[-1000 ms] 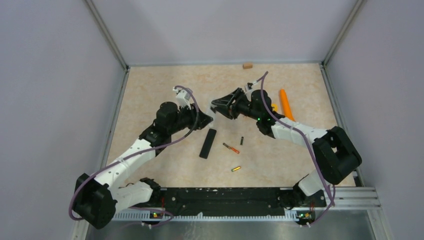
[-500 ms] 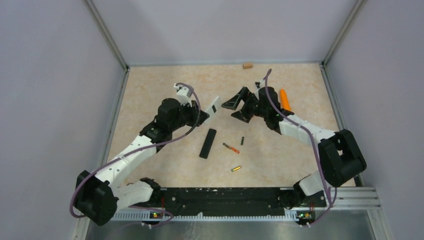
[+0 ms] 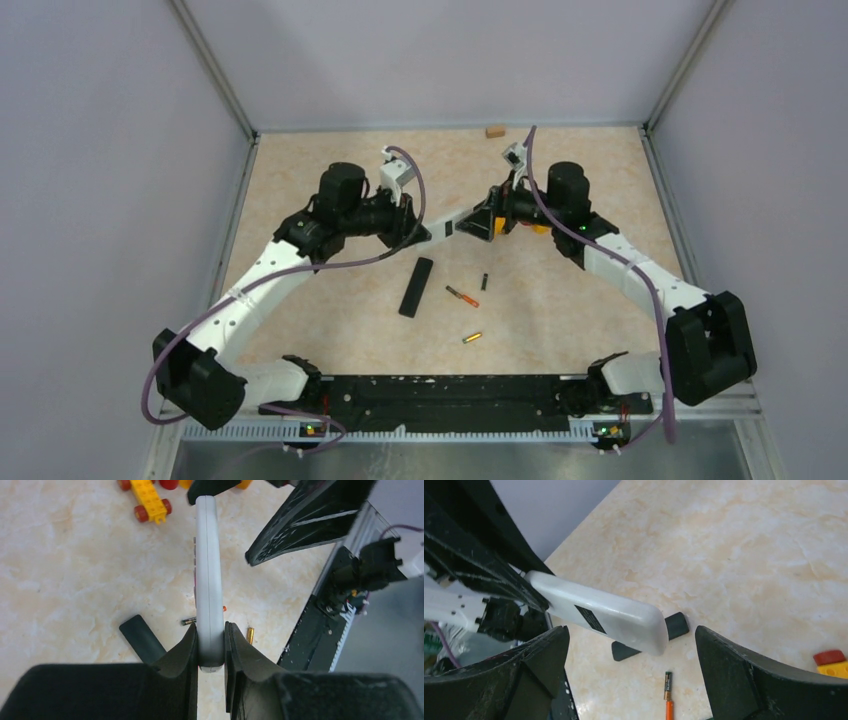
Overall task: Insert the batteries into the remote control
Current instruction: Adjust the remote control.
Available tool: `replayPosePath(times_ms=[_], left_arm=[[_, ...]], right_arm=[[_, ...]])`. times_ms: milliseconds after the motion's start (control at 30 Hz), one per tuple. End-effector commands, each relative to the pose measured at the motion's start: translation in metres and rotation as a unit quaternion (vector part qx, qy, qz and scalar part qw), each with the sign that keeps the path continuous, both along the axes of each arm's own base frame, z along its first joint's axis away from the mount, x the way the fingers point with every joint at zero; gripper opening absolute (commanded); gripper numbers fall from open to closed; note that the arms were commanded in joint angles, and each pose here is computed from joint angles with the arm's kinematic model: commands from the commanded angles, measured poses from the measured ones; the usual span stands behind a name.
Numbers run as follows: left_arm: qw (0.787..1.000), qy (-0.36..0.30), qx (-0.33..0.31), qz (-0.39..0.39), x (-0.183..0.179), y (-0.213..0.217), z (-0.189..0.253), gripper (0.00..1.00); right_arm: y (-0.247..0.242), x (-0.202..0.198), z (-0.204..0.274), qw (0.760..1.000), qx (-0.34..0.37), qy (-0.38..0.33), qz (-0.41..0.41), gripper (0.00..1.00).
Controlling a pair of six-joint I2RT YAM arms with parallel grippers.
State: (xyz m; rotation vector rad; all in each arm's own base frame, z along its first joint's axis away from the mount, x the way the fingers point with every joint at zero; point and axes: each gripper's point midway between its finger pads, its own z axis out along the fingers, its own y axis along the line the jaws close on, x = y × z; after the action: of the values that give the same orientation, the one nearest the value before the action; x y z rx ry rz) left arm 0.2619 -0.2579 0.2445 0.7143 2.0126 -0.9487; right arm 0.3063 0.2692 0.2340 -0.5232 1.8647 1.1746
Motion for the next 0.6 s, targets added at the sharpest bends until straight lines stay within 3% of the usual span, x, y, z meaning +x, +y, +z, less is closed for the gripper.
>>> replayPosePath(times_ms=[0,100,267,567], left_arm=[[0.991,-0.042,-0.01,-0.127,-0.028,-0.003,0.035,0.0],[0.982,-0.058,-0.029,-0.175,-0.045,-0.003,0.048,0.0],[0.971,-0.073,-0.048,-0.22,-0.061,-0.004,0.058,0.0],[0.964,-0.106,-0.067,-0.234,-0.074,-0.002,0.075,0.0]], right_arm=[[0.012,-0.032,0.035,0.982,0.005,-0.112,0.149,0.98],[0.015,-0.063,0.033,0.966,0.023,-0.09,0.242,0.91],[0.015,-0.081,0.044,0.957,0.046,-0.115,0.262,0.77],[0.014,-0.105,0.063,0.942,0.081,-0.102,0.311,0.3]])
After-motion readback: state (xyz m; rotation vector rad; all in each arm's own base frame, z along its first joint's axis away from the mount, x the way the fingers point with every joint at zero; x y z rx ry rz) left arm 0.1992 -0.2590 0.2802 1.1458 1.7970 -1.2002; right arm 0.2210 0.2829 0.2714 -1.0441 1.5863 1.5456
